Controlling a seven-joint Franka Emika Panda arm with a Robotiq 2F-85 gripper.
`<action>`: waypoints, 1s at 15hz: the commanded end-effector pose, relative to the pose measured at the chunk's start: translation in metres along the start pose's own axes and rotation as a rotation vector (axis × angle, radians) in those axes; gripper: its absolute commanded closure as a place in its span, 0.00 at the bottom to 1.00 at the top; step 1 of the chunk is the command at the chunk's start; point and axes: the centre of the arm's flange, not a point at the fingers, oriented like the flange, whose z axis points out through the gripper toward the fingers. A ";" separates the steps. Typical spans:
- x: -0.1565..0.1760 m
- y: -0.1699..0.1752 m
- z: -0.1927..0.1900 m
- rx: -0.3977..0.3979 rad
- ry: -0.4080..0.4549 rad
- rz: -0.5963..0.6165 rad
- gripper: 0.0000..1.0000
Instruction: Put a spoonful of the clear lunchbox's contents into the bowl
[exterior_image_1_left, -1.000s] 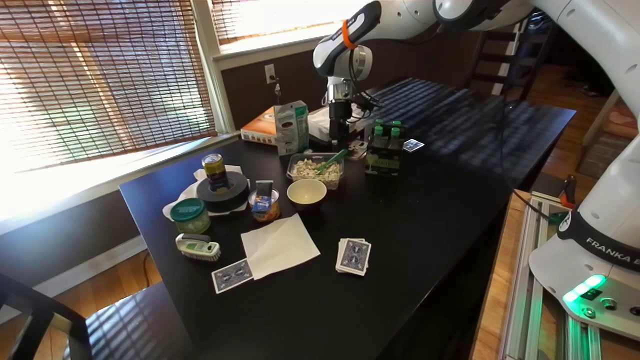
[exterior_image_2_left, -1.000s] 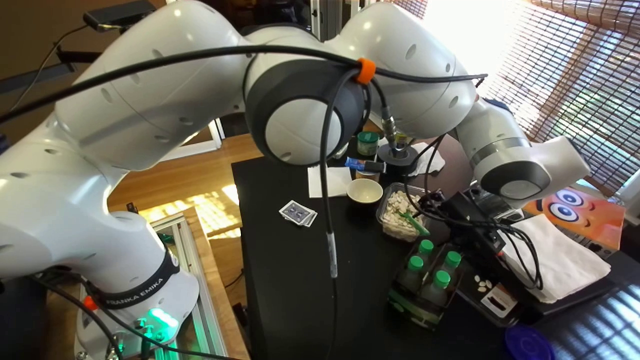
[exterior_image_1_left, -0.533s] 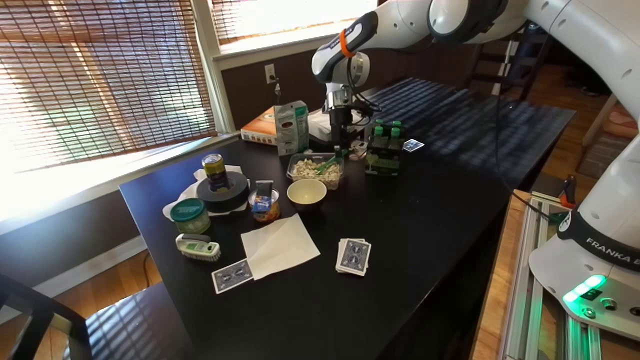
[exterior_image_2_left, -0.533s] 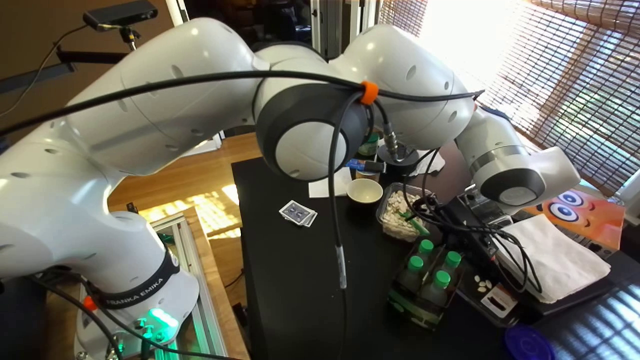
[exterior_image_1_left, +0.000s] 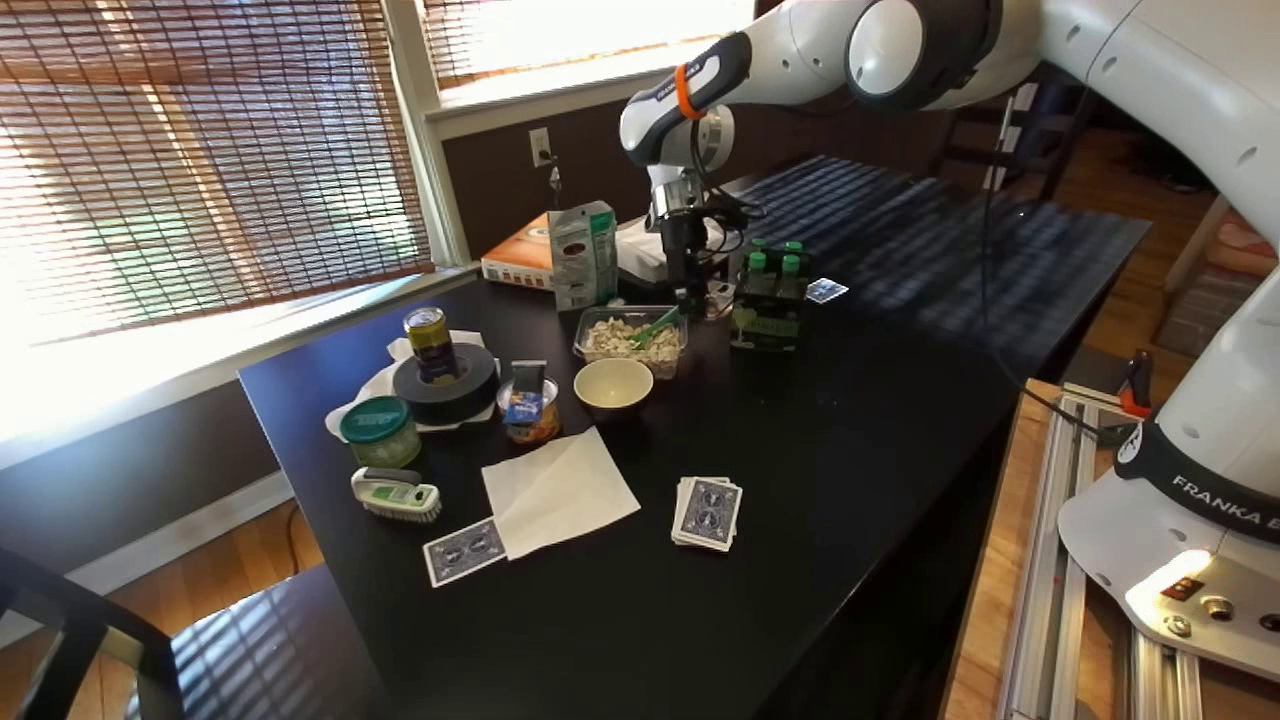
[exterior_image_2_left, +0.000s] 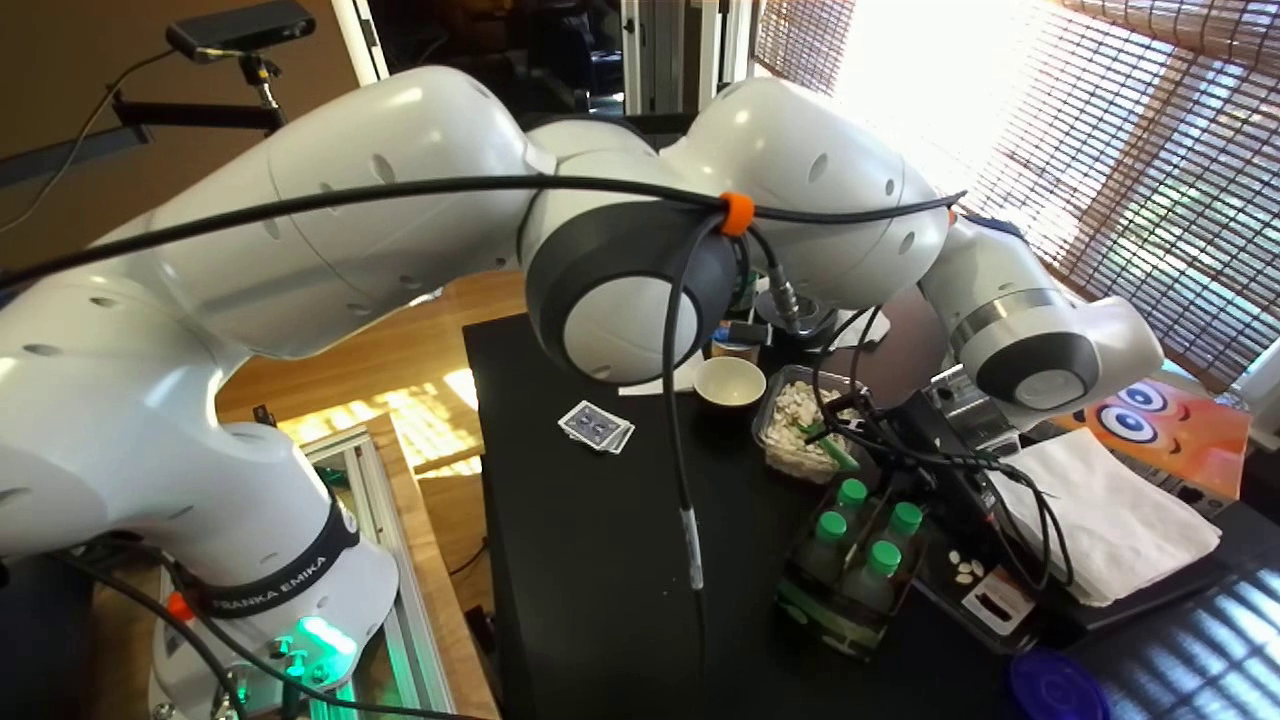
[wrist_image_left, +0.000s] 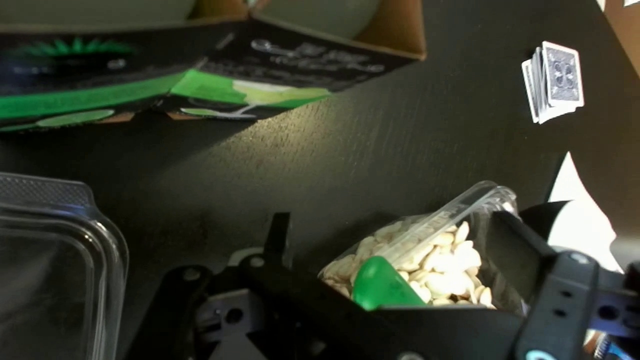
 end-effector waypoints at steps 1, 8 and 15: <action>0.018 0.006 -0.008 0.039 -0.016 0.022 0.00; 0.024 0.004 -0.007 0.074 -0.015 0.089 0.25; 0.030 0.003 -0.015 0.065 -0.003 0.117 0.47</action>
